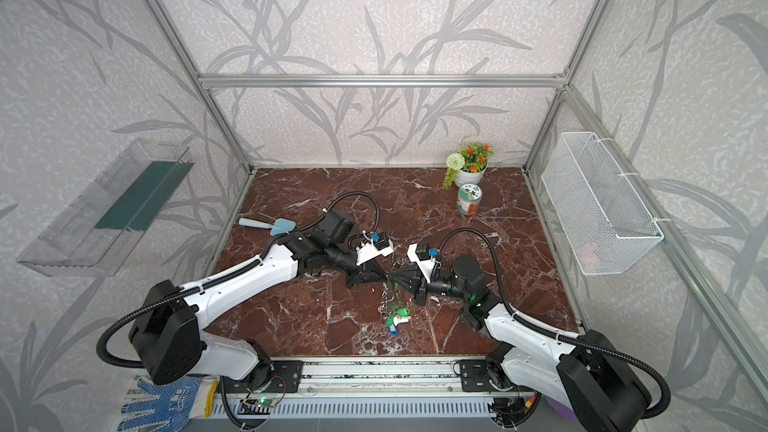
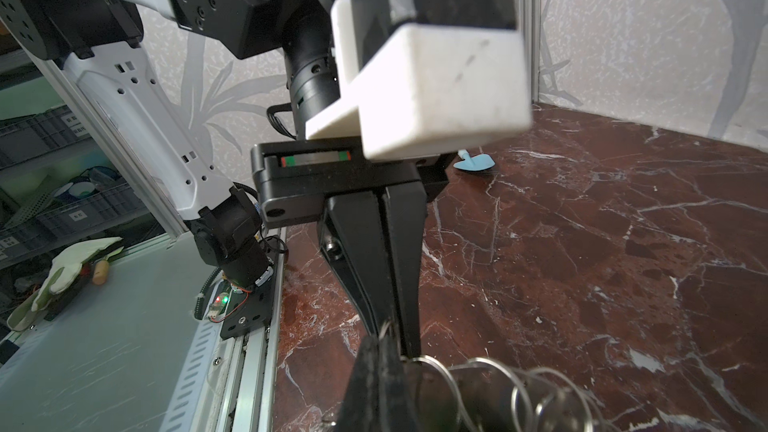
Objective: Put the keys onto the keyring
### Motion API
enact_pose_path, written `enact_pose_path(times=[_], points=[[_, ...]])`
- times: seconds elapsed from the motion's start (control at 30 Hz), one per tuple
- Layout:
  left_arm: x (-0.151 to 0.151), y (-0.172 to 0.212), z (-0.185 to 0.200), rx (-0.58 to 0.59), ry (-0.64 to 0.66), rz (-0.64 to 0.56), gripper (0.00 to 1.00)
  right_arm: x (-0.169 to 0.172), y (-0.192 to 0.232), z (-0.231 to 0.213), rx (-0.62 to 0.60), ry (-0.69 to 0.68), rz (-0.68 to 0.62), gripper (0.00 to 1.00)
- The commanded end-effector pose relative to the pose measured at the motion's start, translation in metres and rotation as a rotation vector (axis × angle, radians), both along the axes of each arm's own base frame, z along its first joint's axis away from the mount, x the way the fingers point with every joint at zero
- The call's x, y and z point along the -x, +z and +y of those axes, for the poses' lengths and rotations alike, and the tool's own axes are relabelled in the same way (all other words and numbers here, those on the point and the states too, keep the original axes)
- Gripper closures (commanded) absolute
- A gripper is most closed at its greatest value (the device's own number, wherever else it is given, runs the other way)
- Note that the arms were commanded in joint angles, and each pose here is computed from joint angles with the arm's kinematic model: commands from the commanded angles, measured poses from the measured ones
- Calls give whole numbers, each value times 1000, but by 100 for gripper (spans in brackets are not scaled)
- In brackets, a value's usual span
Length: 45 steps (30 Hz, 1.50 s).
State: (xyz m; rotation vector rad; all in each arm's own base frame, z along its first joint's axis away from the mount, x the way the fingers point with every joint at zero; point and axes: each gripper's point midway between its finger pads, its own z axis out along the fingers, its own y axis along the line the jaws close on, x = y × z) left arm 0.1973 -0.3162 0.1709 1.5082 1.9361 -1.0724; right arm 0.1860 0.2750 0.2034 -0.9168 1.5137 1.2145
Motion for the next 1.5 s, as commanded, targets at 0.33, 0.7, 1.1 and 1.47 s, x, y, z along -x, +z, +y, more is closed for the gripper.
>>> enact_pose_path(times=[0.33,0.7,1.1,1.47], points=[[-7,16,31,69,285,-93,42,2,35,0,-82,0,-118,100],[7,81,39,485,324,-332,43,5,37,1,-98,20,-113,100],[6,65,11,499,185,-259,47,7,39,-1,-100,19,-121,100],[7,60,2,476,138,-199,65,7,40,-1,-101,19,-120,100]])
